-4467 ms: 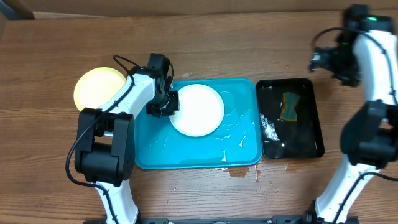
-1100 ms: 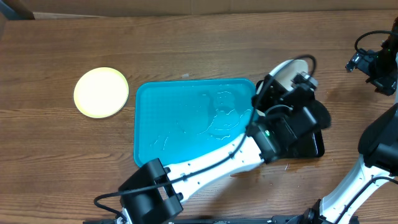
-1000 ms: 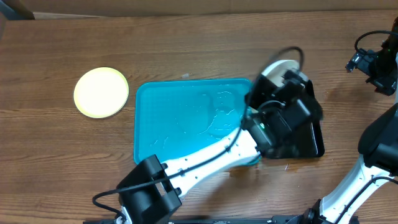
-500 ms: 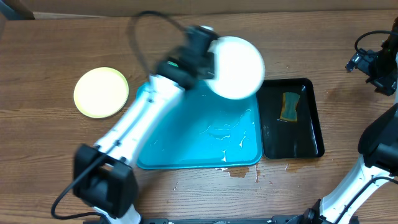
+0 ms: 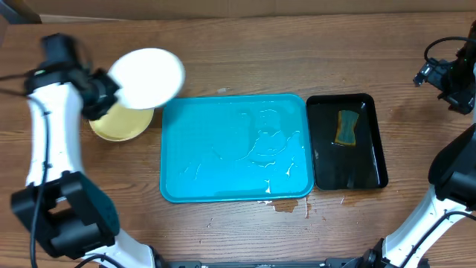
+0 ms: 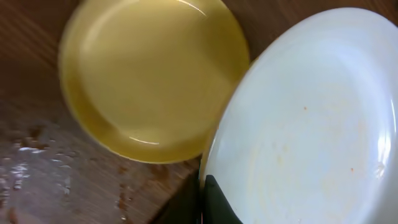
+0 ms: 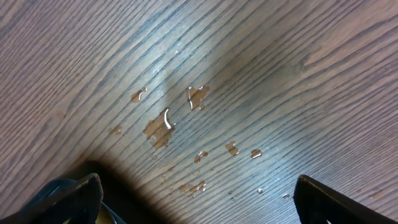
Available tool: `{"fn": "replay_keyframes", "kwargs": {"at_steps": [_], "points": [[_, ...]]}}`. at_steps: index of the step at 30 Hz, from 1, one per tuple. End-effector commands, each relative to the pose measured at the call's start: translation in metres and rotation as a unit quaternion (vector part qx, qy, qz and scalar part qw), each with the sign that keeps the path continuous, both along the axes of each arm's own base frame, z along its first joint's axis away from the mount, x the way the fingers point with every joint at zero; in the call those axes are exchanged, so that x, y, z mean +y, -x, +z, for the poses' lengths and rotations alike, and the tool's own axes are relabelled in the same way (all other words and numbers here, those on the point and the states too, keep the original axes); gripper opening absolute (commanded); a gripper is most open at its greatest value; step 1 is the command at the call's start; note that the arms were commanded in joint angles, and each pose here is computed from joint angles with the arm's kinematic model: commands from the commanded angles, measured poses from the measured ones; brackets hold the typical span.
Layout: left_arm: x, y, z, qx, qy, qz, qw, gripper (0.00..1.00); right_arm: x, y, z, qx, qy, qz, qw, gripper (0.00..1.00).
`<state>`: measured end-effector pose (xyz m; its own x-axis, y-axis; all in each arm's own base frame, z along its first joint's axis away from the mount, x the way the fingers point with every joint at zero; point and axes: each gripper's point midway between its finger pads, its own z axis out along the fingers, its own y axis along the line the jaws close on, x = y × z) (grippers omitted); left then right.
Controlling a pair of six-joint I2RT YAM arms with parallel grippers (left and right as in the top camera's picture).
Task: Clean dirty plates on tray and stack at the side
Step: 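Carry the white plate left and set it on the plate stack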
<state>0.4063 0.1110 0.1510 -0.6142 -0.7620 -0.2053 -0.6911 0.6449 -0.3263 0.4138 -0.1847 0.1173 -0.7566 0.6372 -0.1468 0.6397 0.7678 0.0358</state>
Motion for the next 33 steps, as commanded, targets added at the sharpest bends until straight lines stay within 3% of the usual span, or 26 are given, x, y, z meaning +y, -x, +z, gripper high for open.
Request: {"fn": "replay_keyframes", "kwargs": {"at_steps": [1, 12, 33], "points": [[0.032, 0.012, 0.013, -0.016, 0.015, 0.047, 0.999, 0.04, -0.002, -0.002, 0.014, -0.019, 0.007, -0.003, 1.000, 1.00], [0.090, 0.054, 0.003, 0.047, -0.050, 0.128, 0.989, 0.04, -0.002, -0.002, 0.014, -0.019, 0.007, -0.003, 1.000, 1.00], [0.085, 0.047, -0.029, 0.037, -0.041, 0.139, 0.989, 0.06, -0.003, -0.002, 0.014, -0.019, 0.007, -0.003, 1.000, 1.00]]}}
